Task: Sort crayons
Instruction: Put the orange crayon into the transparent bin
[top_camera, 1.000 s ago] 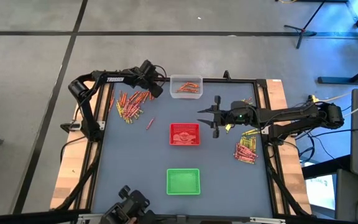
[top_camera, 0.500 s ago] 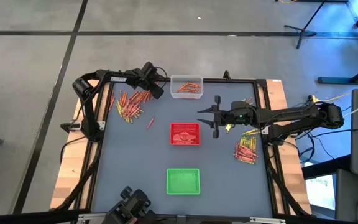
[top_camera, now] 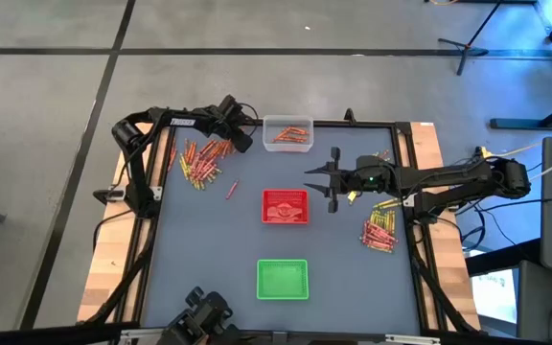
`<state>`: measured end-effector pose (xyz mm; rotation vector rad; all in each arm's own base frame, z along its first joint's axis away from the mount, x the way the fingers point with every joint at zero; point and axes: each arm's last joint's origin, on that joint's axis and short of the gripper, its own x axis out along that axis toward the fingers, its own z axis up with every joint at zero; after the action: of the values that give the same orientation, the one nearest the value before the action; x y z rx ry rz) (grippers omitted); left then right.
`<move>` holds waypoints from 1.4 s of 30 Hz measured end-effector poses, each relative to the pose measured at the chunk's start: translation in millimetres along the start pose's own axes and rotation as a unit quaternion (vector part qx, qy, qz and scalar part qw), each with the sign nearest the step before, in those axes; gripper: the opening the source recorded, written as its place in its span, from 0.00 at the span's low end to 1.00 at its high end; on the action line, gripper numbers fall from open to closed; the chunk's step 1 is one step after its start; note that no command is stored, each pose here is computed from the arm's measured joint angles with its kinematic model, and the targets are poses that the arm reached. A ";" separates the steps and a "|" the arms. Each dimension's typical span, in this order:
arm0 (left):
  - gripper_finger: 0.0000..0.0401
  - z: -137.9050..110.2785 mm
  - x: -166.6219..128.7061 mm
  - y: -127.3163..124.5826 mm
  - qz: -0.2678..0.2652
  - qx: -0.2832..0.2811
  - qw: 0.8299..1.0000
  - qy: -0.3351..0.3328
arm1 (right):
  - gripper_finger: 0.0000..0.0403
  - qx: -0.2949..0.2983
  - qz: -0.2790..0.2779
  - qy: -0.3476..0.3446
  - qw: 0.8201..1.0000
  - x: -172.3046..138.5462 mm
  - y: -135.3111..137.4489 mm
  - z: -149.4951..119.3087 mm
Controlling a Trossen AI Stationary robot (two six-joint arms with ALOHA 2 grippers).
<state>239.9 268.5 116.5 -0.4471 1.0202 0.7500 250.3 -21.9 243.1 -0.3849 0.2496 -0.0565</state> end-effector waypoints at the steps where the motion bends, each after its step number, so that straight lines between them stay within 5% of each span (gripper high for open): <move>1: 0.10 -0.2 0.0 0.0 -0.001 0.000 1.000 0.000 | 0.38 -0.001 0.000 0.000 1.000 0.0 0.0 0.0; 9: 0.01 4.0 -19.2 -2.0 0.008 0.017 1.000 -0.016 | 0.38 -0.004 0.000 0.000 1.000 0.0 0.0 0.0; 16: 0.02 22.6 -59.4 -13.0 0.002 0.040 0.994 -0.104 | 0.38 -0.005 0.001 -0.002 1.000 0.0 0.0 0.3; 24: 0.03 49.5 -87.3 -46.3 -0.095 0.085 0.956 -0.264 | 0.38 -0.005 0.004 -0.004 1.000 0.0 0.1 0.5; 32: 0.03 58.1 -78.6 -73.8 -0.123 0.112 0.930 -0.329 | 0.38 0.000 0.001 -0.011 1.000 0.0 -0.4 1.9; 42: 0.03 54.7 -44.6 -73.0 -0.097 0.097 0.939 -0.314 | 0.38 -0.001 -0.002 -0.019 1.000 -0.1 -1.1 3.4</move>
<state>312.6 239.6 181.2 -0.1126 0.4328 0.5505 251.0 -21.7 246.6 -0.3881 0.2124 -0.0525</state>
